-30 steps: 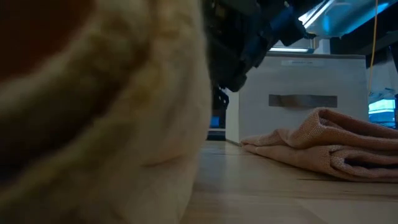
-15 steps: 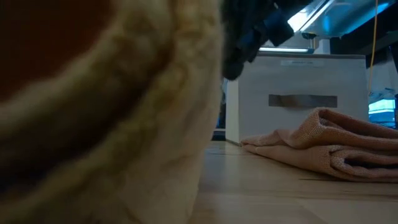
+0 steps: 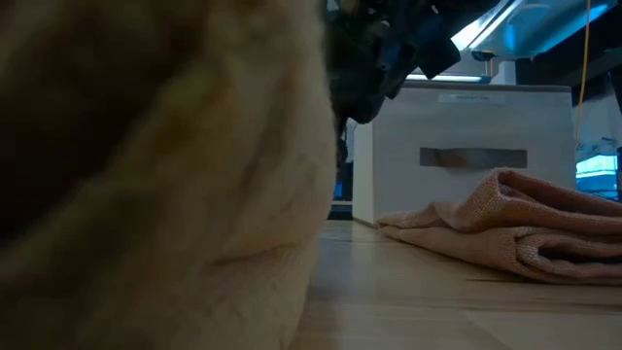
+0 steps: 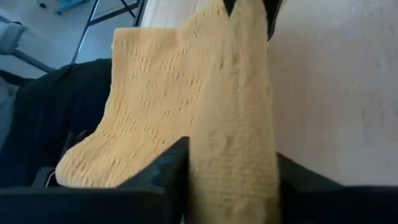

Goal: Fold towel
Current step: Stack the yellow towel into the light orange towel

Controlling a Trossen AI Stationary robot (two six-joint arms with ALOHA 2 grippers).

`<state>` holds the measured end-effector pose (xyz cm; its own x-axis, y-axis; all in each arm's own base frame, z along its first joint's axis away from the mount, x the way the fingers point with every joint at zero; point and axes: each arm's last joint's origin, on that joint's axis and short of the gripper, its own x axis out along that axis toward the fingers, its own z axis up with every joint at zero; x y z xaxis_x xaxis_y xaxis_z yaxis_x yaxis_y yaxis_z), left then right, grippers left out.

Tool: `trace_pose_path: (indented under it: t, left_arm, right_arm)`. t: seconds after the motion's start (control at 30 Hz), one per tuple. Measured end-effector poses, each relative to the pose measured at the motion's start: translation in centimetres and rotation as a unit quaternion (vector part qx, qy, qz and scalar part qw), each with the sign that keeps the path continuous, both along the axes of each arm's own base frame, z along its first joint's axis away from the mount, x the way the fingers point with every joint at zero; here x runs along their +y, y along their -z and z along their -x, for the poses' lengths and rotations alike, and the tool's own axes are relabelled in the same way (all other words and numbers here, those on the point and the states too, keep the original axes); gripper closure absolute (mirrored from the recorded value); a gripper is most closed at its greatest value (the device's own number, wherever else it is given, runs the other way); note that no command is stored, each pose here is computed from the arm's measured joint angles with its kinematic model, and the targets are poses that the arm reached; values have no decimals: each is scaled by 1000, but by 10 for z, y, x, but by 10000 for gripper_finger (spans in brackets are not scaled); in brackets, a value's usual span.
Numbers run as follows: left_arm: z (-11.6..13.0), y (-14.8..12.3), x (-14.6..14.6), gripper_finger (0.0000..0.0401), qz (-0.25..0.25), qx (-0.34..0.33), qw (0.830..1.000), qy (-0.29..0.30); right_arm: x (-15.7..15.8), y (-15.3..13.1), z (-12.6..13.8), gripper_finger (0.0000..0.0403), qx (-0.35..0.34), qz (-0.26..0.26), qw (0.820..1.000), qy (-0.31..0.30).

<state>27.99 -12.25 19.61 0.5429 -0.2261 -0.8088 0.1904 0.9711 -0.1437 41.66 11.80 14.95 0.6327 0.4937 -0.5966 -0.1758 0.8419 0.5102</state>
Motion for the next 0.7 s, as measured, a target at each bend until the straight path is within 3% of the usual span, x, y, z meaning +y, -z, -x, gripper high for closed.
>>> trace_pose_path:
  t: [0.23, 0.33, 0.43, 0.6, 0.7]
  left_arm:
    - [0, 0, 0, 384, 12, 5, 1000, -7]
    - [0, 0, 0, 375, 18, 8, 1000, -9]
    - [-1, 1, 4, 341, 35, 23, 999, -24]
    - [8, -2, 13, 274, 104, 99, 990, -13]
    - [19, -1, 17, 251, 92, 146, 985, -30]
  right_arm:
    - [-1, 1, 1, 386, -5, 22, 1000, -5]
    - [-1, 1, 0, 375, -8, 33, 999, 3]
    - [-1, 2, 0, 365, -7, 35, 999, 5]
    - [-1, 2, 1, 389, -6, 43, 999, -1]
    - [-2, 3, 2, 386, -4, 46, 999, -2]
